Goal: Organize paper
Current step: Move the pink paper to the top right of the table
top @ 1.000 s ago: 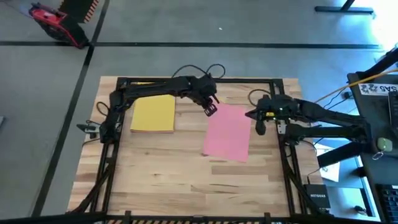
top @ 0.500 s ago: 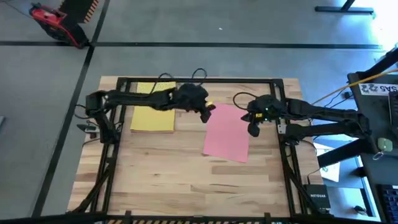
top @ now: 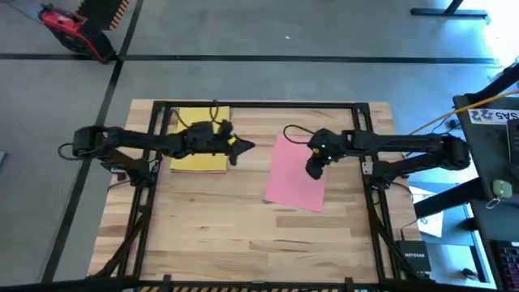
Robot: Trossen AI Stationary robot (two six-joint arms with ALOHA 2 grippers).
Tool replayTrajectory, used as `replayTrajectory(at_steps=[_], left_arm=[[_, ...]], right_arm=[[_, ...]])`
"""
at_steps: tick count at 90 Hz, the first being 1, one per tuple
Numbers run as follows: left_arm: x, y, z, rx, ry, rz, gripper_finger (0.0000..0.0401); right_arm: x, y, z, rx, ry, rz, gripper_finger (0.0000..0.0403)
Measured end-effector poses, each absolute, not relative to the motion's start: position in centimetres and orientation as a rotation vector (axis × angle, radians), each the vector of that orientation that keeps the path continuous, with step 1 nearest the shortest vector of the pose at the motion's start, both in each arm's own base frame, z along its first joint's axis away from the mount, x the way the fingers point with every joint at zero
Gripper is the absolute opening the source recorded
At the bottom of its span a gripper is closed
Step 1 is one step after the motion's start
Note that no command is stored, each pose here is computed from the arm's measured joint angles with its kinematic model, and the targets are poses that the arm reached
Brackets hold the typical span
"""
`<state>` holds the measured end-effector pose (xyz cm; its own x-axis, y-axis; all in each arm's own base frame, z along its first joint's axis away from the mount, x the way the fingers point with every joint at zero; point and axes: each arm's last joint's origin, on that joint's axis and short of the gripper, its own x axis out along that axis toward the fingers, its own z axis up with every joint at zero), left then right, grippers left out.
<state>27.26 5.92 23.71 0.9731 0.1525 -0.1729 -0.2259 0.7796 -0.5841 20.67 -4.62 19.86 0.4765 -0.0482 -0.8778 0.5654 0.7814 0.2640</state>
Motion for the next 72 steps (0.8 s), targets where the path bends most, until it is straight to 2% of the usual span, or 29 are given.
replayTrajectory(at_steps=[21, 42, 72], left_arm=[[24.6, 6.8, 23.0, -0.718, 0.12, 0.22, 0.0], [23.8, 7.7, 23.1, -0.736, 0.151, 0.213, 0.0], [23.4, 8.6, 22.9, -0.746, 0.177, 0.2, 0.0]], right_arm=[[22.2, -4.9, 16.7, 0.759, 1.116, -0.532, 0.0], [22.5, -5.0, 15.4, 0.913, 1.142, -0.652, 0.0], [22.0, -5.0, 14.0, 0.989, 1.236, -0.755, 0.0]])
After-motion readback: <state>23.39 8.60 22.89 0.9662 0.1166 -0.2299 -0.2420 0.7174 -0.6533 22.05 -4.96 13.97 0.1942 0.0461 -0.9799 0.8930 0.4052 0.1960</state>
